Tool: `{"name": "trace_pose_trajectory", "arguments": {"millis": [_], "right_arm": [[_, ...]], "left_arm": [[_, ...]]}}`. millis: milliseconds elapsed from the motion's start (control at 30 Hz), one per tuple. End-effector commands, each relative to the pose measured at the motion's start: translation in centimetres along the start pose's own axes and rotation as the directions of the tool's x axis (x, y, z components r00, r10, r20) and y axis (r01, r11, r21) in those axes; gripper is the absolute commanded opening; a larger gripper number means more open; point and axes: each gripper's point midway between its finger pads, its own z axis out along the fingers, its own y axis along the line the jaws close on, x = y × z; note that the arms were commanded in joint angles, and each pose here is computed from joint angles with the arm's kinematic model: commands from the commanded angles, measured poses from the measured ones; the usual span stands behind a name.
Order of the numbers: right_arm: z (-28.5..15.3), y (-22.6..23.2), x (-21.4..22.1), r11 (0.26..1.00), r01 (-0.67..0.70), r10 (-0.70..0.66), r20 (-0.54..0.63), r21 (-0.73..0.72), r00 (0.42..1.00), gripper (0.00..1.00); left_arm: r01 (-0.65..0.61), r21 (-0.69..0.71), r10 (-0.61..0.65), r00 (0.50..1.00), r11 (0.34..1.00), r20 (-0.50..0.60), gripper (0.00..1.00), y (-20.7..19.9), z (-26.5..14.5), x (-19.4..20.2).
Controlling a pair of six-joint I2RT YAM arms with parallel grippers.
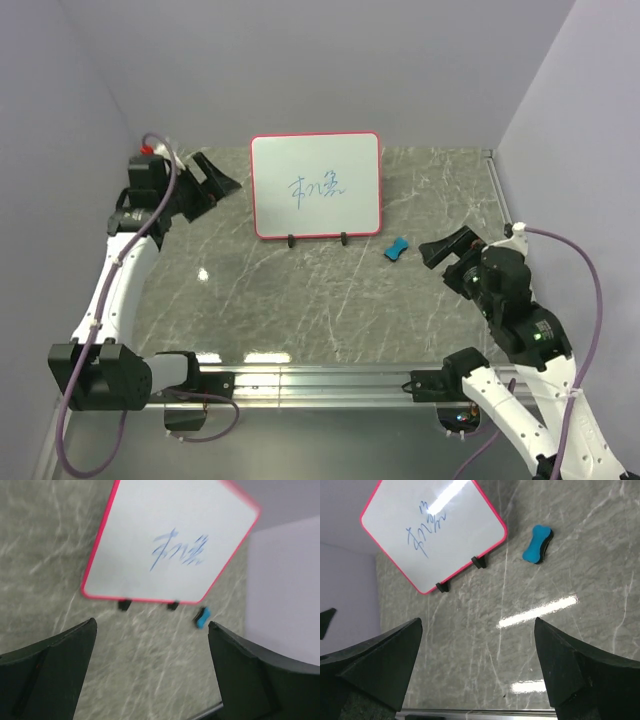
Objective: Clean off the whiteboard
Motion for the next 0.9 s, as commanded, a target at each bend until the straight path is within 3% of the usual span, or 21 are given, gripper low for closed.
{"name": "trace_pose_trajectory", "arguments": {"millis": [0,67,100,133,200,233,333,433,500,533,700,867], "right_arm": [[-0.7,-0.7,-0.2,0.995,0.044,-0.040,-0.044,0.093,0.998,1.00],[-0.8,-1.1,-0.1,0.993,0.041,-0.035,-0.049,0.111,0.998,1.00],[-0.7,-0.9,0.3,0.995,0.037,-0.031,-0.066,0.094,0.997,1.00],[-0.6,-0.7,0.4,0.996,0.039,-0.034,-0.068,0.085,0.997,1.00],[0.1,-0.9,0.6,0.994,0.032,-0.024,-0.078,0.106,0.997,1.00],[0.4,-1.3,0.6,0.990,0.033,-0.023,-0.077,0.134,0.997,1.00],[1.3,-1.2,1.4,0.981,0.020,0.008,-0.142,0.191,0.990,1.00],[2.9,-0.6,2.2,0.976,0.031,0.015,-0.206,0.217,0.978,1.00],[4.5,-0.6,2.9,0.964,0.055,0.013,-0.254,0.260,0.967,1.00],[5.1,-0.8,3.1,0.957,0.066,0.013,-0.268,0.282,0.963,1.00],[9.7,0.1,4.6,0.960,0.020,0.081,-0.347,0.278,0.934,1.00],[14.3,-2.3,4.4,0.927,-0.095,0.231,-0.353,0.364,0.907,0.99]], "left_arm": [[0.028,0.023,-0.032,0.988,0.999,0.151,0.99,-4.0,-3.7,-4.5],[0.081,0.092,-0.090,0.992,0.992,0.092,0.95,-4.0,-2.1,-2.9],[0.130,0.204,-0.130,0.991,0.970,-0.013,0.81,-4.3,-0.7,-0.9],[0.163,0.189,-0.161,0.987,0.968,-0.025,0.77,-3.9,-0.6,-0.8],[0.084,0.155,-0.094,0.994,0.984,0.057,0.79,-4.9,-1.1,-0.8],[0.024,0.133,-0.051,0.977,0.991,0.206,0.81,-5.6,-3.0,-2.6],[-0.002,0.051,-0.012,0.958,0.999,0.288,0.88,-4.4,-4.7,-2.4],[-0.046,-0.061,0.059,0.970,0.997,0.237,0.85,-3.4,-4.8,-2.3],[-0.108,-0.083,0.121,0.977,0.991,0.173,0.98,-3.0,-3.9,-1.2],[-0.108,-0.117,0.125,0.981,0.987,0.148,0.99,-2.2,-3.6,-0.7],[-0.119,-0.089,0.127,0.987,0.989,0.095,0.98,-1.6,-3.0,1.3],[-0.122,-0.063,0.126,0.990,0.990,0.065,0.93,-1.4,-3.4,2.7]]}}
